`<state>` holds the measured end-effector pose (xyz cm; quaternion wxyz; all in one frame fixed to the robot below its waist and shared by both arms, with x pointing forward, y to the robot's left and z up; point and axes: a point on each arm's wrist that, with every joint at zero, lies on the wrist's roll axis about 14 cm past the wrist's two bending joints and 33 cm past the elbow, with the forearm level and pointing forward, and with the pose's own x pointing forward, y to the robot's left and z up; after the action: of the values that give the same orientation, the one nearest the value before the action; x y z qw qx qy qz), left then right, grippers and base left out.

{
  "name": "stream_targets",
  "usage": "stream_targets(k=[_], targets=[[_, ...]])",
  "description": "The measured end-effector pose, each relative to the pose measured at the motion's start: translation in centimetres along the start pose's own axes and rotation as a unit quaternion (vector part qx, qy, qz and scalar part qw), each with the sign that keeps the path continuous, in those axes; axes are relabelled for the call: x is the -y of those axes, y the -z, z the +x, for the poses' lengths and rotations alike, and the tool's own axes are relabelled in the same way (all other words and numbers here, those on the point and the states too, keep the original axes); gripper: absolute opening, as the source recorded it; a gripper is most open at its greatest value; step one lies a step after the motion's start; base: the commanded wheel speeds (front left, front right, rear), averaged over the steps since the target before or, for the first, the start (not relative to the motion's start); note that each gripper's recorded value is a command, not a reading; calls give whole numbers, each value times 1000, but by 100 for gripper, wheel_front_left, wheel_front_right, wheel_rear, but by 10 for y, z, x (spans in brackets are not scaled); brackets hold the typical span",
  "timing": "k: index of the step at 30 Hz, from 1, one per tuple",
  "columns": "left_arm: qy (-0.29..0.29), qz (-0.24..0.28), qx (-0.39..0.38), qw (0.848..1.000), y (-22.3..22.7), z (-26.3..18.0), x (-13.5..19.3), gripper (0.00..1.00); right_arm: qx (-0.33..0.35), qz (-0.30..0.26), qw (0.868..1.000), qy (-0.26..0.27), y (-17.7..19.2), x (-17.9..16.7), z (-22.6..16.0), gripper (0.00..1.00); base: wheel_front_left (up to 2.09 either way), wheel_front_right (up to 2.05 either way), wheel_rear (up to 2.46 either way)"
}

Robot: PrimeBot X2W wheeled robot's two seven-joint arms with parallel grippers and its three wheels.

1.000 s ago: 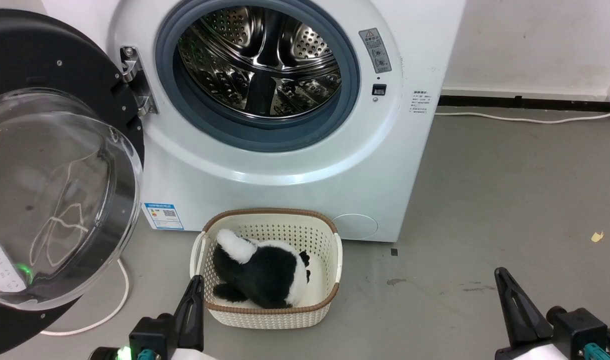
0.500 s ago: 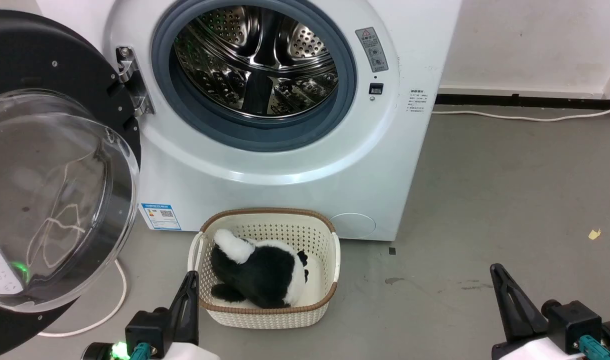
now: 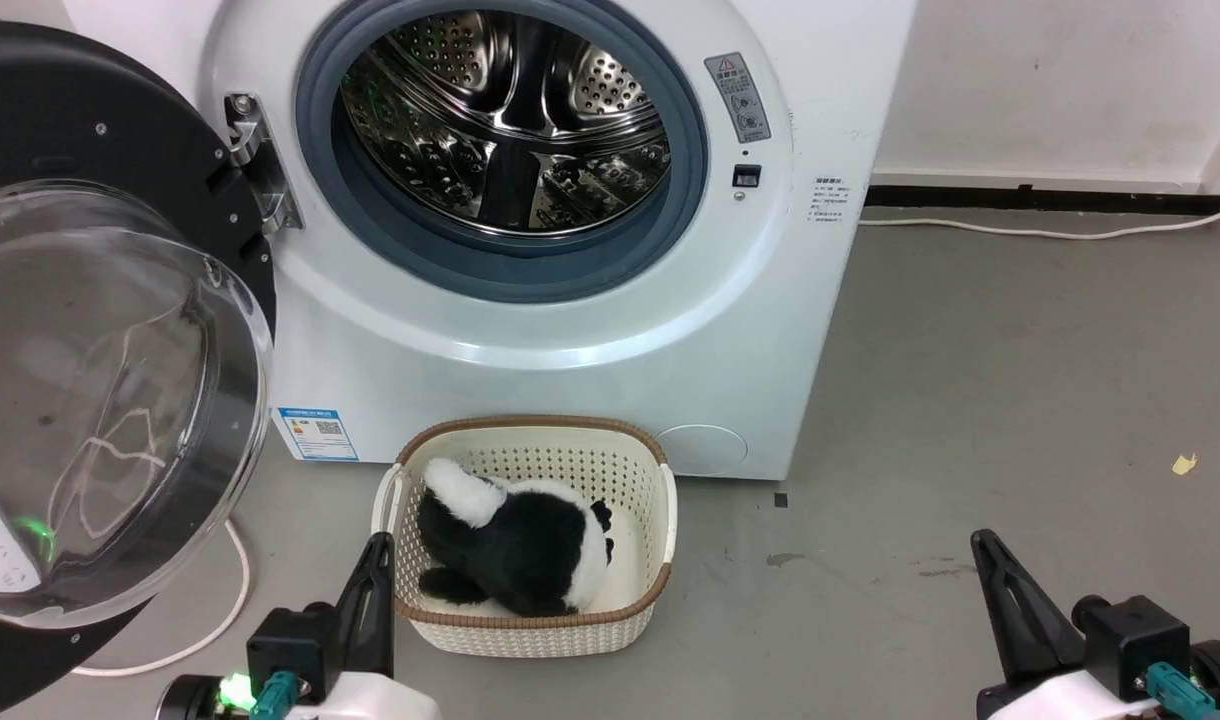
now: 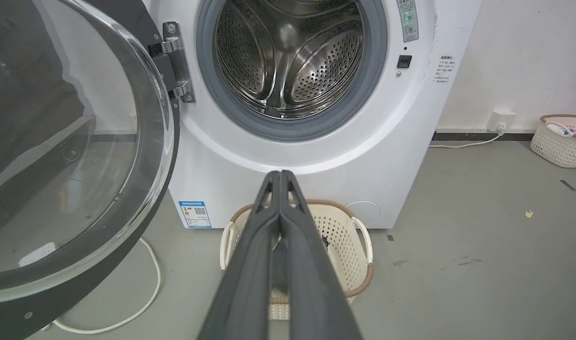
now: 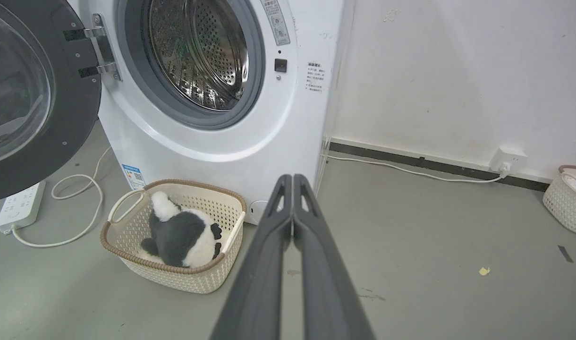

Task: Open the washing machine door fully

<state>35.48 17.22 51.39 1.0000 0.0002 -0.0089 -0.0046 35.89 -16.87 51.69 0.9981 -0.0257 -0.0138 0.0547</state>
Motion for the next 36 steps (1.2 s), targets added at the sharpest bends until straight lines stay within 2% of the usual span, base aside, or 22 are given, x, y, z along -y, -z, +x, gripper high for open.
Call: stream_targets(k=[36], targets=[[-4,19,-11,1000,-7,12,-6,0,-19,-1,1000,-7,-2,-4,7,0,0,0,0]])
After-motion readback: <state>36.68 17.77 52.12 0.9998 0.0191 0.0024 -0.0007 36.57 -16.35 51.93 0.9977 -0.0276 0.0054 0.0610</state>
